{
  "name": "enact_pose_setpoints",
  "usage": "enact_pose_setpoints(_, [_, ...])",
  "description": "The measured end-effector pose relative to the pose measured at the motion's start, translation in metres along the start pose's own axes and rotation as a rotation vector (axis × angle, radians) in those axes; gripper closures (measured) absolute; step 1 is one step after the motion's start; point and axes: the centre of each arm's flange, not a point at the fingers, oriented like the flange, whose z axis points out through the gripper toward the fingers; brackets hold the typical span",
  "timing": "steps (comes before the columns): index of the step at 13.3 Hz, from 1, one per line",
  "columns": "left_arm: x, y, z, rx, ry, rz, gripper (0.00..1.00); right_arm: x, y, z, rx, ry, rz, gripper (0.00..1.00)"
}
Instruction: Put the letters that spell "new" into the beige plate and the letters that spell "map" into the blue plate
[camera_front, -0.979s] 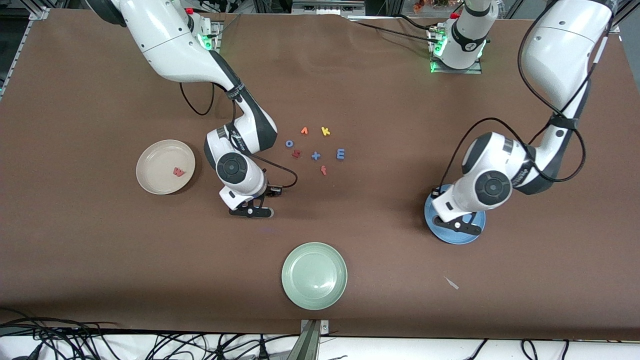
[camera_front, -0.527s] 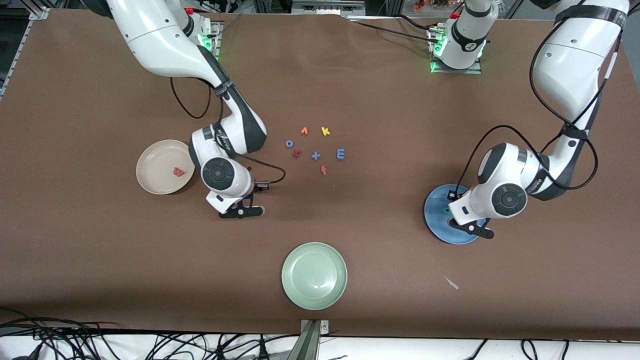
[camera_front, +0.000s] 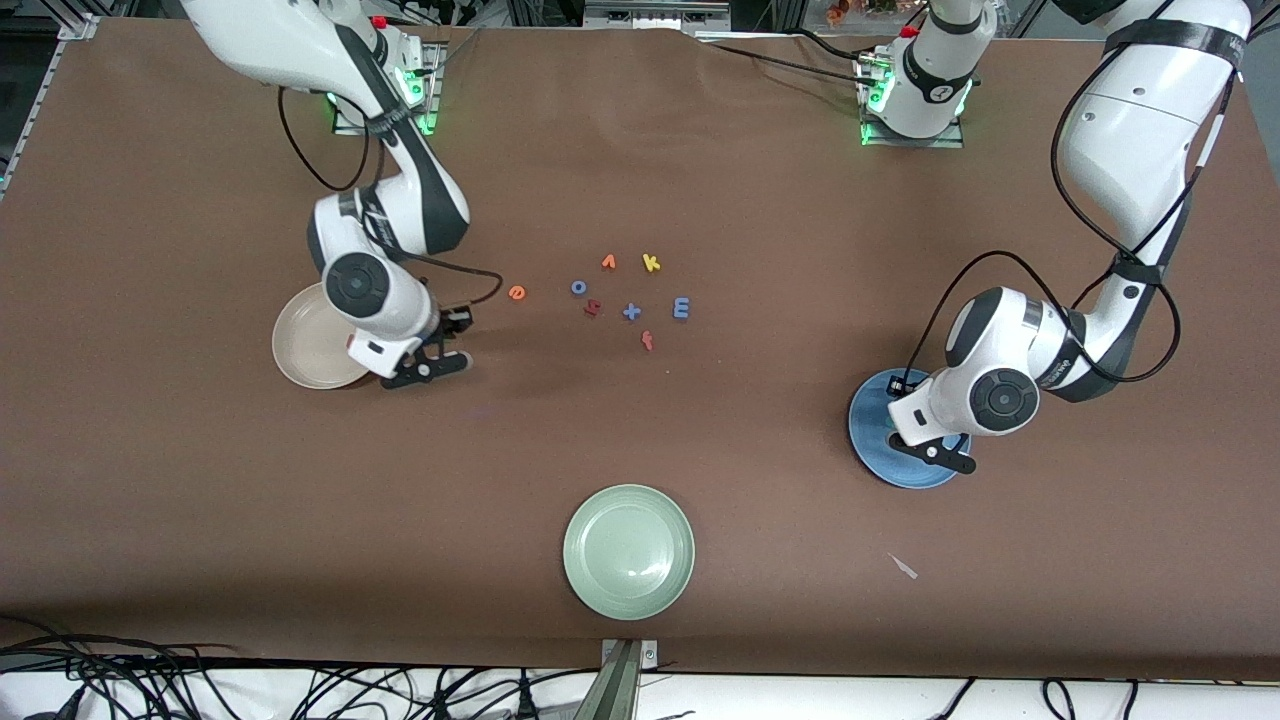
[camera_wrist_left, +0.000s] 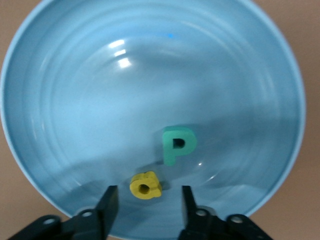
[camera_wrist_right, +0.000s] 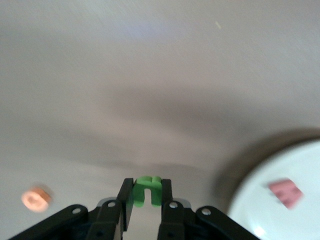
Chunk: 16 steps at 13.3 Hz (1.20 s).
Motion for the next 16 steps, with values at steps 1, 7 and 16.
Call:
enact_pose_setpoints(1, [0.003, 0.011, -0.01, -0.006, 0.016, 0.014, 0.22, -0.012, 0.013, 0.001, -0.001, -0.002, -0.012, 0.74])
enact_pose_setpoints(7, [-0.001, 0.174, -0.073, -0.117, 0.051, -0.06, 0.0, -0.056, 0.063, -0.003, 0.003, 0.011, -0.082, 0.74])
enact_pose_setpoints(16, [-0.032, 0.379, -0.024, -0.133, 0.058, -0.149, 0.03, -0.062, 0.124, 0.03, -0.033, 0.035, -0.089, 0.5])
